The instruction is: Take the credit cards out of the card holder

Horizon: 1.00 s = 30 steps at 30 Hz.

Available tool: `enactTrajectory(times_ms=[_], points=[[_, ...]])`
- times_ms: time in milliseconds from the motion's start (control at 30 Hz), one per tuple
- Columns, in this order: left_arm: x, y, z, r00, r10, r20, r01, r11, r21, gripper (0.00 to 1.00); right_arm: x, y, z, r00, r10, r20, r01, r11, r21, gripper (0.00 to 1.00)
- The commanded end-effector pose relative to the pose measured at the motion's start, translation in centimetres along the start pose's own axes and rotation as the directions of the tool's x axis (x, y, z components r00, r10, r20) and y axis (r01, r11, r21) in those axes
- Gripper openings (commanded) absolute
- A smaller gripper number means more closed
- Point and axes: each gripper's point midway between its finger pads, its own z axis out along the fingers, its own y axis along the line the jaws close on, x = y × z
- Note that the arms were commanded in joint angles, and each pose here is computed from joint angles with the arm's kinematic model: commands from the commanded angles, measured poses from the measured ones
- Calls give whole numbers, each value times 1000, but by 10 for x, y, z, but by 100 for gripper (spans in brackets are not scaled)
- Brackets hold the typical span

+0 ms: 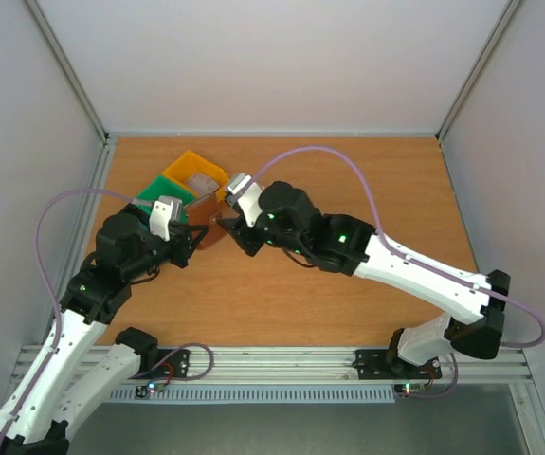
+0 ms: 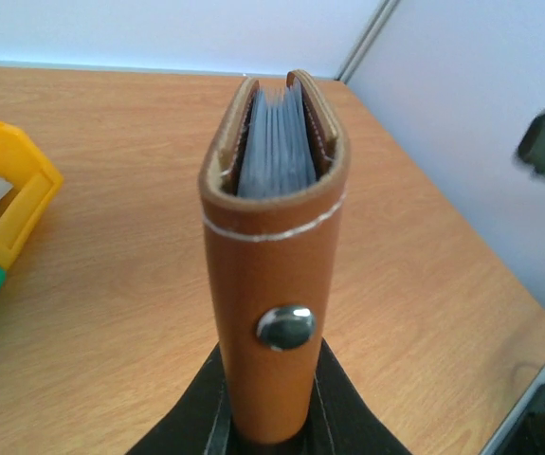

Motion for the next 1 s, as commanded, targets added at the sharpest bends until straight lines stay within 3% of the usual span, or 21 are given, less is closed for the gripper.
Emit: enactTrajectory(times_ms=[0, 400, 767, 967], points=[[-17, 3, -3, 997, -26, 74, 28, 999, -32, 0, -3, 3, 20, 996, 89, -3, -88, 996, 25, 42], [-20, -1, 0, 996, -23, 86, 24, 1000, -4, 0, 17, 4, 70, 986, 101, -134, -91, 993, 77, 37], [-26, 8, -1, 993, 21, 116, -14, 998, -59, 0, 49, -2, 77, 962, 134, -240, -103, 985, 135, 35], [-26, -1, 1, 993, 31, 113, -30, 1000, -5, 0, 47, -7, 80, 964, 120, -238, -81, 983, 166, 31]])
